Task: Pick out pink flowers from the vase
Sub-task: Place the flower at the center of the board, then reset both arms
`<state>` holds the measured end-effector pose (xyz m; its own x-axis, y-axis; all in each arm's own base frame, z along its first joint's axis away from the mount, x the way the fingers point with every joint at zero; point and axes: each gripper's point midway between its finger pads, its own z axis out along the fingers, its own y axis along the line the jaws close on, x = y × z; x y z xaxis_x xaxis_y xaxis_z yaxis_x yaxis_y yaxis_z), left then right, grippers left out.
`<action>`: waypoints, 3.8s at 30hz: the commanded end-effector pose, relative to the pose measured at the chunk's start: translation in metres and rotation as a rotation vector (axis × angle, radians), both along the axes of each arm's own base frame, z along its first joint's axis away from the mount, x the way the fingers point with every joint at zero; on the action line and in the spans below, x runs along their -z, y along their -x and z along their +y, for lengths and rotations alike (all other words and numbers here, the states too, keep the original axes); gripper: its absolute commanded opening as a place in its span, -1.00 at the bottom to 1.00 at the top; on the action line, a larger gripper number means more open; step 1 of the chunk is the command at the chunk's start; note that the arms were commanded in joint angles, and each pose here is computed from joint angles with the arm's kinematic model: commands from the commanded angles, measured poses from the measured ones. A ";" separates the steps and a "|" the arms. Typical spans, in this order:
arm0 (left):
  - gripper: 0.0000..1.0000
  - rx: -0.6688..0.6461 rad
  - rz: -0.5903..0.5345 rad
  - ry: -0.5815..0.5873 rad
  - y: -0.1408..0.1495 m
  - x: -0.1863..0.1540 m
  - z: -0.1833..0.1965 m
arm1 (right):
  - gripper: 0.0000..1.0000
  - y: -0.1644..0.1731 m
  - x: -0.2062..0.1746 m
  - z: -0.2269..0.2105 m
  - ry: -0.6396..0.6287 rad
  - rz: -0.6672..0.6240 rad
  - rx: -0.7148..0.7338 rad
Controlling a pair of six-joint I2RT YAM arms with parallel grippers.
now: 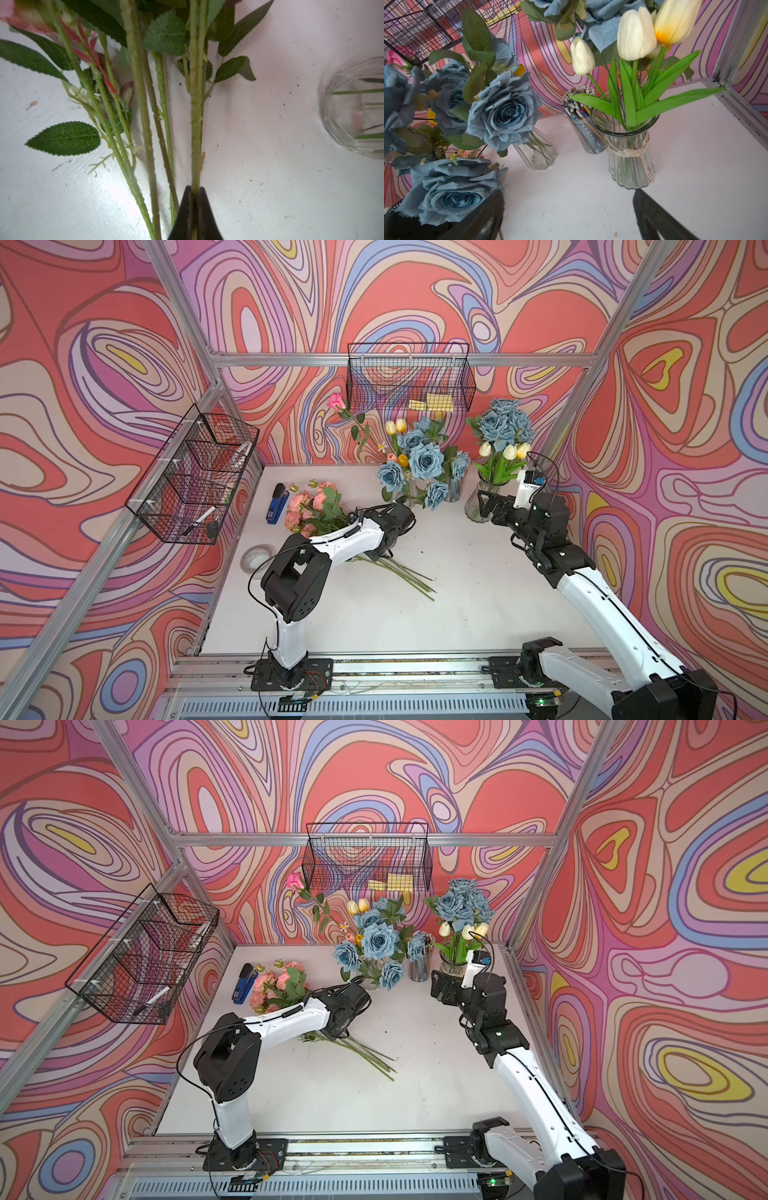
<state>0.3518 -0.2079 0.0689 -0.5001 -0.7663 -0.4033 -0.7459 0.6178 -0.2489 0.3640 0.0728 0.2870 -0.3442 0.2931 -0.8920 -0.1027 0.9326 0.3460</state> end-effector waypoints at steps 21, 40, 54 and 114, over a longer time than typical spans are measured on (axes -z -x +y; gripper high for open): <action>-0.64 -0.027 0.121 0.051 0.015 0.015 -0.013 | 0.96 -0.001 -0.002 -0.002 0.011 0.018 0.006; -0.25 -0.017 -0.147 0.007 0.000 -0.062 0.016 | 0.96 0.000 -0.002 -0.006 0.021 0.032 0.028; 0.04 0.114 -0.419 -0.097 -0.005 -0.115 0.067 | 0.96 -0.006 0.021 -0.001 0.029 0.126 0.006; 0.99 0.609 -0.540 -0.702 -0.026 -0.047 0.220 | 0.96 -0.014 0.133 -0.091 0.435 -0.088 0.454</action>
